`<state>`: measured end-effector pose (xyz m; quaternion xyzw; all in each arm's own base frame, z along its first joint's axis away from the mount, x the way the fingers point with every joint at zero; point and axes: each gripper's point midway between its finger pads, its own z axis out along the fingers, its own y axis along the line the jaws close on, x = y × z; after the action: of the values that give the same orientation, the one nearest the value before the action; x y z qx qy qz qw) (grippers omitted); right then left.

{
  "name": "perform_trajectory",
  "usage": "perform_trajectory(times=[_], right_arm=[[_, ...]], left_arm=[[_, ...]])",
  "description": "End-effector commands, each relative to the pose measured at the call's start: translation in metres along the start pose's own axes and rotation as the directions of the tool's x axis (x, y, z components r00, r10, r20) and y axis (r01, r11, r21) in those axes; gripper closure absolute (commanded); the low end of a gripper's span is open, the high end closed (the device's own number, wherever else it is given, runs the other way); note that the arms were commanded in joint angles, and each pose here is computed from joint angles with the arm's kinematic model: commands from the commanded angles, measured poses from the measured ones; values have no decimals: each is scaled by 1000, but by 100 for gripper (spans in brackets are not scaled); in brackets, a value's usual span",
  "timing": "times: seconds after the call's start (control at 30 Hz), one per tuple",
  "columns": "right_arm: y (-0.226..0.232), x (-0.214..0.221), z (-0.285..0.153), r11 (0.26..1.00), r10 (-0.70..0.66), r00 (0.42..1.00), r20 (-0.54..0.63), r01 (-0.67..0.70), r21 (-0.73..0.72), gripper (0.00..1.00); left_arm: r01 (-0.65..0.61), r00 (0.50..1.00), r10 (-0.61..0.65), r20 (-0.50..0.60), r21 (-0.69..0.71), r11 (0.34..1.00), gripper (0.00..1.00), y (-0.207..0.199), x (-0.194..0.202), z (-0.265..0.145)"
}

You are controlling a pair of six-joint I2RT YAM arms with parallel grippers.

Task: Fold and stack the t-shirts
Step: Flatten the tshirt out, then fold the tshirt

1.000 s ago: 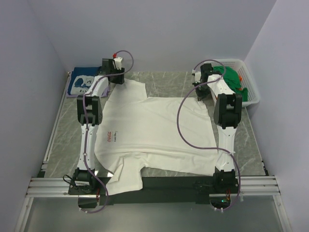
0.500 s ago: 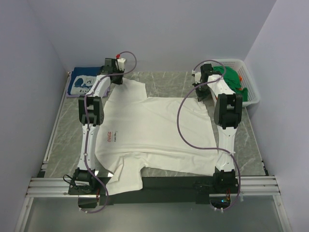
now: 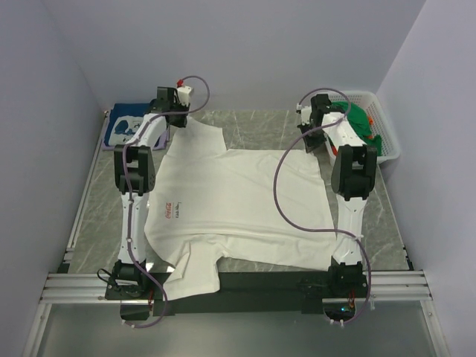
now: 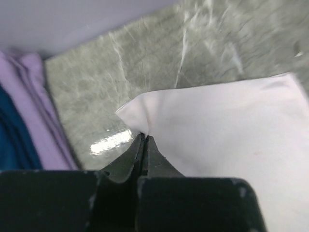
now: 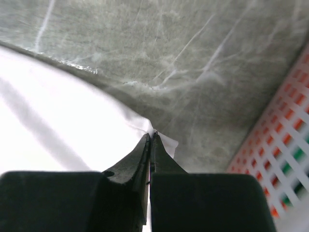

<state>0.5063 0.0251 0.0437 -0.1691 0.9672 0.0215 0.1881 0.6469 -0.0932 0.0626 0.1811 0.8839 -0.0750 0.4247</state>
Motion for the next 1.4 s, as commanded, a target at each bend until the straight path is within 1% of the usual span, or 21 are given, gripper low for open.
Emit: perform_trajectory(times=[0.0,0.13,0.43,0.5,0.53,0.6,0.63,0.7,0.73,0.77,0.8,0.83,0.87,0.93,0.97,1.03,1.07,1.23,1.27,1.33,1.37], right_arm=[[-8,-33,-54,998,-29,990,140,21,56,100],[-11,-38,-64,996,-48,985,163,36,78,100],[-15,-41,-75,993,-77,980,186,57,107,100],[-15,-39,-78,992,-85,978,188,65,112,100],[-14,-35,-77,991,-91,979,181,72,110,100],[-14,-36,-84,990,-106,975,194,85,113,100],[-13,-32,-83,990,-108,976,188,89,110,100],[-13,-32,-90,988,-125,972,199,103,118,100],[-11,-29,-90,987,-132,972,193,111,116,100],[-13,-28,-91,985,-141,971,191,119,121,100],[-13,-27,-95,984,-146,970,193,123,126,100],[-12,-24,-94,984,-150,971,187,128,125,100],[-13,-23,-95,983,-158,970,187,135,128,100],[-13,-19,-97,982,-164,969,184,142,127,100],[-12,-18,-100,981,-172,968,185,150,125,100],[-10,-12,-99,979,-185,968,171,167,115,100],[-9,-11,-102,978,-192,966,173,175,113,100],[-7,6,-105,973,-218,964,155,203,108,100],[-6,8,-109,972,-222,962,160,206,109,100],[-5,15,-108,971,-229,962,150,216,100,100],[-4,17,-112,970,-233,960,153,220,100,100]], left_arm=[[-64,967,62,246,-2,998,100,5,-96,-61],[-93,952,87,292,4,996,100,6,-113,-79],[-142,933,133,335,4,990,100,11,-130,-107],[-152,934,140,329,12,988,100,8,-123,-109],[-161,928,149,343,8,987,100,6,-129,-119],[-167,933,151,326,20,986,100,4,-117,-120],[-172,928,156,337,18,985,100,2,-121,-130],[-166,936,142,322,50,985,100,-1,-110,-135],[-171,930,144,338,51,984,100,-3,-115,-147],[-171,930,144,338,52,984,100,-3,-113,-152],[-162,939,132,318,69,984,100,-5,-100,-152],[-168,932,137,336,66,984,100,-7,-106,-166],[-162,941,130,312,78,984,100,-9,-92,-165],[-173,939,139,314,84,981,100,-13,-90,-181],[-170,947,135,293,97,981,100,-16,-78,-180],[-188,942,149,300,104,977,100,-21,-77,-197],[-181,949,143,282,113,977,100,-23,-67,-197],[-200,945,158,285,124,972,100,-36,-57,-229],[-178,956,142,258,123,976,100,-29,-44,-232],[-188,954,151,259,125,974,100,-33,-41,-245],[-186,959,150,240,132,974,100,-35,-30,-245]])
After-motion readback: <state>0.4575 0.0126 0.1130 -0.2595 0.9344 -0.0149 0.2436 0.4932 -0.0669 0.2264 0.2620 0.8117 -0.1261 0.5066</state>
